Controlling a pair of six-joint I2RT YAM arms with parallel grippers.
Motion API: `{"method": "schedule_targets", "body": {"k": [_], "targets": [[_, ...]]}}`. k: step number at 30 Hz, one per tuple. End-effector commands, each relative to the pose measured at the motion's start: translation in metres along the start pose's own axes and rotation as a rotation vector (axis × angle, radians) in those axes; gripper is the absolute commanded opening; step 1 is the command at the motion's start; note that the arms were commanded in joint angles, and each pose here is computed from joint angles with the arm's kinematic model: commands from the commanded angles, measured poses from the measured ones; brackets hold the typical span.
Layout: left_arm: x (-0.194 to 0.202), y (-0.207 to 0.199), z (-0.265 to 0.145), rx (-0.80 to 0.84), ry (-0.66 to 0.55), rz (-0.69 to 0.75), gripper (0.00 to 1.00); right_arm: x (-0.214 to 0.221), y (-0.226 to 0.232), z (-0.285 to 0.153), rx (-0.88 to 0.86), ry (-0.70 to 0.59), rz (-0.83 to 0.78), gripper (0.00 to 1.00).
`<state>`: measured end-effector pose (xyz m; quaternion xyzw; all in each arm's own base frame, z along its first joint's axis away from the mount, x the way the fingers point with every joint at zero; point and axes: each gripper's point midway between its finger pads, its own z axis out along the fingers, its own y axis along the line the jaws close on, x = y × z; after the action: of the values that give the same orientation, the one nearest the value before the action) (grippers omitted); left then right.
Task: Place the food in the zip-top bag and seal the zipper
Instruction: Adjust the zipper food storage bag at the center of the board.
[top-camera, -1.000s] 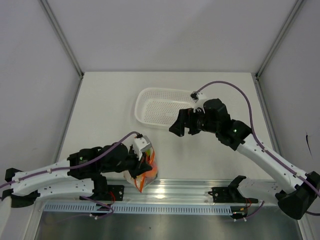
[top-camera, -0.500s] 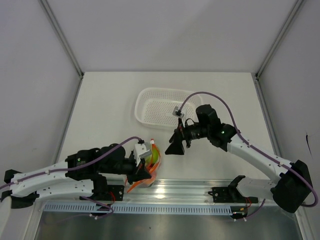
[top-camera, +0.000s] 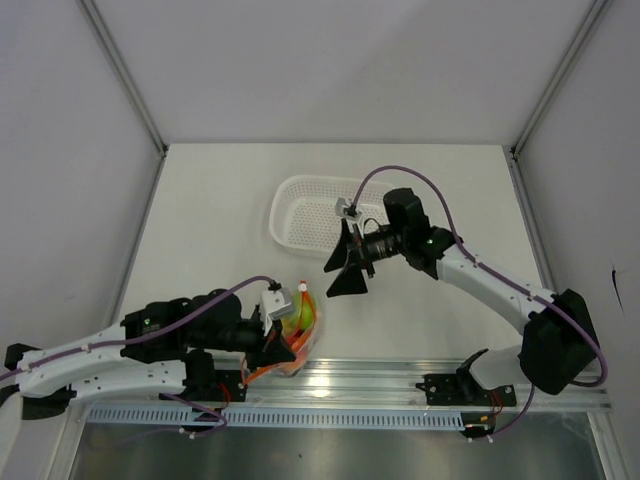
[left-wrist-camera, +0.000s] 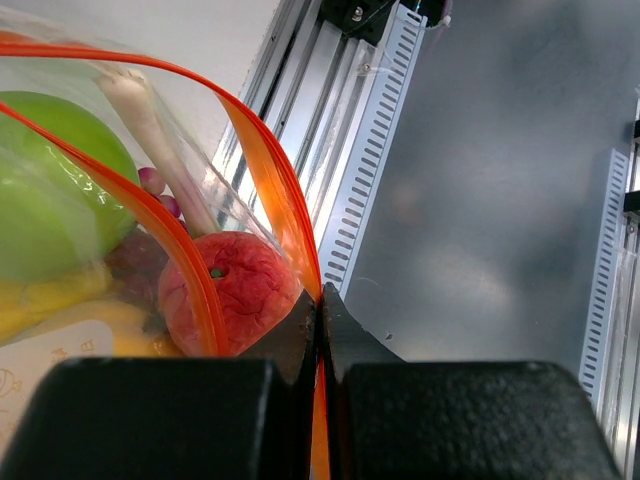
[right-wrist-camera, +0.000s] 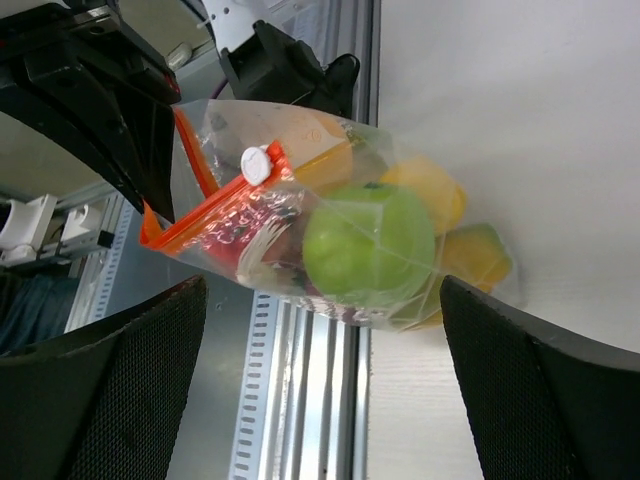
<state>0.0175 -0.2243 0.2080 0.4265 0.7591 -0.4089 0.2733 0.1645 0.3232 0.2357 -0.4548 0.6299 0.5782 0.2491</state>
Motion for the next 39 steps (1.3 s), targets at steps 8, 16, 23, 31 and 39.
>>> {"method": "schedule_targets", "body": {"k": [8, 16, 23, 31, 39], "targets": [[-0.006, -0.013, -0.008, 0.057, -0.015, -0.005, 0.01, -0.035, -0.01, 0.011, -0.194, 0.002, -0.144, 0.98], [-0.008, -0.011, -0.01, 0.041, -0.026, -0.005, 0.01, -0.021, -0.001, 0.029, -0.313, 0.042, -0.131, 0.94], [-0.009, -0.009, -0.013, 0.026, -0.044, -0.012, 0.01, -0.002, 0.02, 0.047, -0.408, 0.09, -0.116, 0.89], [-0.011, -0.009, -0.016, 0.023, -0.053, -0.018, 0.01, 0.008, 0.028, 0.055, -0.471, 0.114, -0.087, 0.77], [-0.008, -0.006, -0.017, 0.007, -0.051, -0.021, 0.01, 0.018, 0.026, 0.052, -0.513, 0.138, -0.041, 0.65]]}}
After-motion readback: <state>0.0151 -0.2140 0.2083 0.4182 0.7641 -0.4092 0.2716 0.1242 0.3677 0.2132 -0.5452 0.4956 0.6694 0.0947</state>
